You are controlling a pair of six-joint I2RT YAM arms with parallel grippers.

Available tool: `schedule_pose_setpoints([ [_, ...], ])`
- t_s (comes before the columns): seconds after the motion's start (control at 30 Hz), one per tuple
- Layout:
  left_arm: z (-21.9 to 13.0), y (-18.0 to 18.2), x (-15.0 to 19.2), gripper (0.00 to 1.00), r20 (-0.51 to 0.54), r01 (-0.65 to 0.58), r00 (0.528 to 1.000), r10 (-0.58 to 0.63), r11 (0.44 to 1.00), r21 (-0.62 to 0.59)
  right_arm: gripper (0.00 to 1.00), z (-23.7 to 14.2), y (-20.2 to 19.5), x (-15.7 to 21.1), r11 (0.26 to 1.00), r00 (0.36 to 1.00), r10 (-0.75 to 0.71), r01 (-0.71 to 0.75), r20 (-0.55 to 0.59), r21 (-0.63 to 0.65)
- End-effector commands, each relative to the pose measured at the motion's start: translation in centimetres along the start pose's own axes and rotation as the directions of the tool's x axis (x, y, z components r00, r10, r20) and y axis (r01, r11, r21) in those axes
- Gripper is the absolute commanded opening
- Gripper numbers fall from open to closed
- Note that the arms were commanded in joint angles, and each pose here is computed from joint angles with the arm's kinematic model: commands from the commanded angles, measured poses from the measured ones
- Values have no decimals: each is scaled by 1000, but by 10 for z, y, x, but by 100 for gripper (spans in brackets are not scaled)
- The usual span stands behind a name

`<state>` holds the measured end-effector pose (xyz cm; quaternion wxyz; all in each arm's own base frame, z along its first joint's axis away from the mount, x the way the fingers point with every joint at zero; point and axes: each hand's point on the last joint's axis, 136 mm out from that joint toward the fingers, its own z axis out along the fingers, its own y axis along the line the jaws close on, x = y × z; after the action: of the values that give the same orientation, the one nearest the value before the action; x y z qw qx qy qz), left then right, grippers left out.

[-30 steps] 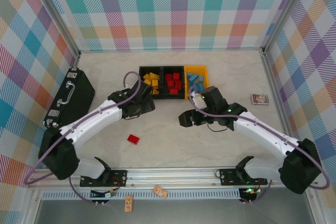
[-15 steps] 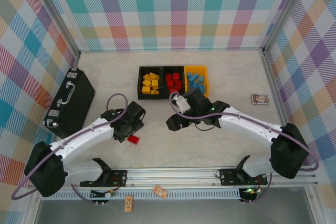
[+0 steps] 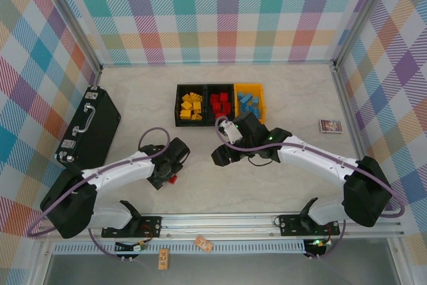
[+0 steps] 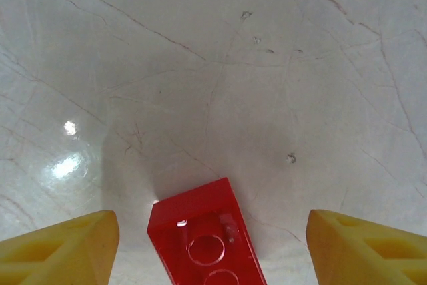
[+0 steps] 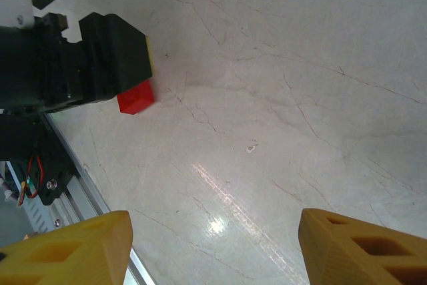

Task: Sort the legos into containers by color
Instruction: Pick up the lego from the bottom-left of the table.

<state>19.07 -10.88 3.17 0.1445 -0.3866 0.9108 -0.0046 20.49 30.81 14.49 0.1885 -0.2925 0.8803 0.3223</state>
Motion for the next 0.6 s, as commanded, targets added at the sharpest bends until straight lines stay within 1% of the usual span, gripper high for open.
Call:
schedule_pose_setpoints([
  [0.0,10,3,2,71,13,9,1000,-9,1000,-23,67,0,4,-8,1000,1000,-24,24,20,-4],
  [0.1,14,2,3,64,13,5,1000,-4,1000,-28,67,-1,3,-7,1000,1000,-22,22,22,1],
  [0.27,16,-1,5,48,15,-10,1000,10,1000,-26,67,-2,2,-4,1000,1000,-20,19,24,8],
  [0.4,19,-3,6,38,11,-18,1000,18,1000,-25,67,-3,1,-4,1000,1000,-16,16,27,13],
  [0.57,11,-13,3,32,20,-43,999,43,999,4,67,-9,1,-6,1000,999,-12,12,48,20],
])
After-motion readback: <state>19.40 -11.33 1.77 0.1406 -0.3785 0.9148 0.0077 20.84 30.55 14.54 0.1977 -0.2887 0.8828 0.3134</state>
